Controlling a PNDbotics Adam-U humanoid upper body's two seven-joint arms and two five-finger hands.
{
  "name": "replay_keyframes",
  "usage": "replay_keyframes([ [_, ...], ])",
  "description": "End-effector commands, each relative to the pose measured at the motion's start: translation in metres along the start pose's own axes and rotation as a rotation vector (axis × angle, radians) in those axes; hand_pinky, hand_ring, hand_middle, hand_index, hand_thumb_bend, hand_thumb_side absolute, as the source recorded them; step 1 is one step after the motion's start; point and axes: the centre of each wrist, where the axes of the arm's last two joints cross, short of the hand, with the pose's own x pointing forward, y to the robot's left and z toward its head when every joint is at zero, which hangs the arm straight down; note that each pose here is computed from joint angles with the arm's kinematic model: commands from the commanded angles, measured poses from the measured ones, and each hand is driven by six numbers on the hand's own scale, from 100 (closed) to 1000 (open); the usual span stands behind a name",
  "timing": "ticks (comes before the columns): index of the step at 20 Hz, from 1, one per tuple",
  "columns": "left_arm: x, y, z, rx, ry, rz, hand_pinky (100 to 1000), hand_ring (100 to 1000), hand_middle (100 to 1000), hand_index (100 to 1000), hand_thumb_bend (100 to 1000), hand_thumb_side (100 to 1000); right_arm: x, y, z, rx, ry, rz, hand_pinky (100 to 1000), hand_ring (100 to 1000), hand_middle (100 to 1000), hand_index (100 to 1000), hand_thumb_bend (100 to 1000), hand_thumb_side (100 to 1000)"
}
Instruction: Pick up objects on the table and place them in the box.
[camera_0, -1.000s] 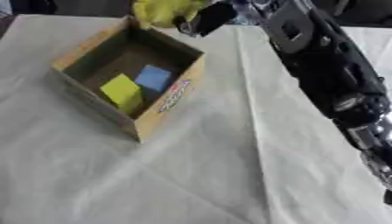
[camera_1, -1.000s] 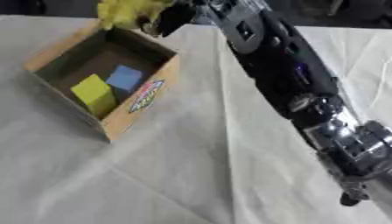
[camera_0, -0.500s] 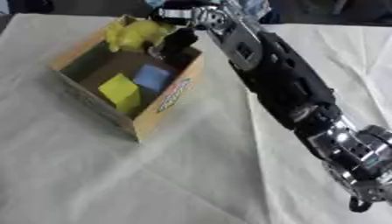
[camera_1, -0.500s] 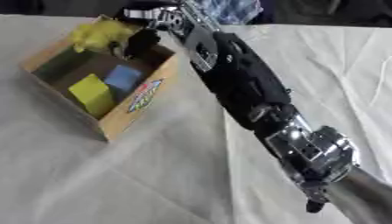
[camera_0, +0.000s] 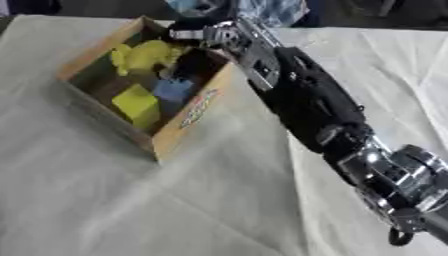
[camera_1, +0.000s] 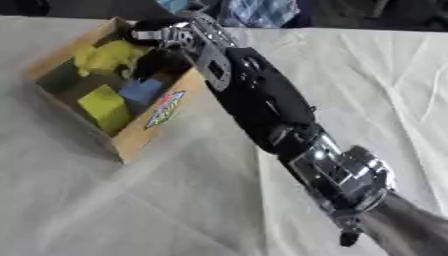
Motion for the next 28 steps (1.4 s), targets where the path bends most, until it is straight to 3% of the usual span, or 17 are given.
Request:
replay_keyframes([
  [1,0.006,0.001,-0.005,-0.003,-0.028,0.004,612,846,1000,666,224,934,0.002,-0.015,0.004,-0.024,0.002,0.059,942,921,836,960,124,705],
  [11,0.005,0.002,-0.004,-0.003,-0.026,-0.001,612,847,1000,666,223,931,0.001,-0.026,0.015,-0.068,0.001,0.087,963,939,849,982,289,821],
  [14,0.005,0.002,-0.004,-0.004,-0.025,-0.003,612,847,1000,666,224,931,-0.001,-0.029,0.019,-0.069,-0.001,0.1,970,946,857,991,374,917],
  [17,0.005,0.002,-0.004,-0.002,-0.025,-0.005,612,847,1000,666,224,929,-0.002,-0.032,0.023,-0.071,-0.01,0.105,972,947,858,993,408,945],
  [24,0.004,0.003,-0.004,0.003,-0.024,-0.01,612,847,1000,666,225,933,-0.004,-0.043,0.042,-0.127,-0.045,0.071,961,927,844,998,271,908],
  [28,0.004,0.005,-0.004,0.011,-0.025,-0.016,612,847,1000,667,226,935,-0.002,-0.056,0.071,-0.216,-0.113,0.017,936,892,825,999,100,862],
])
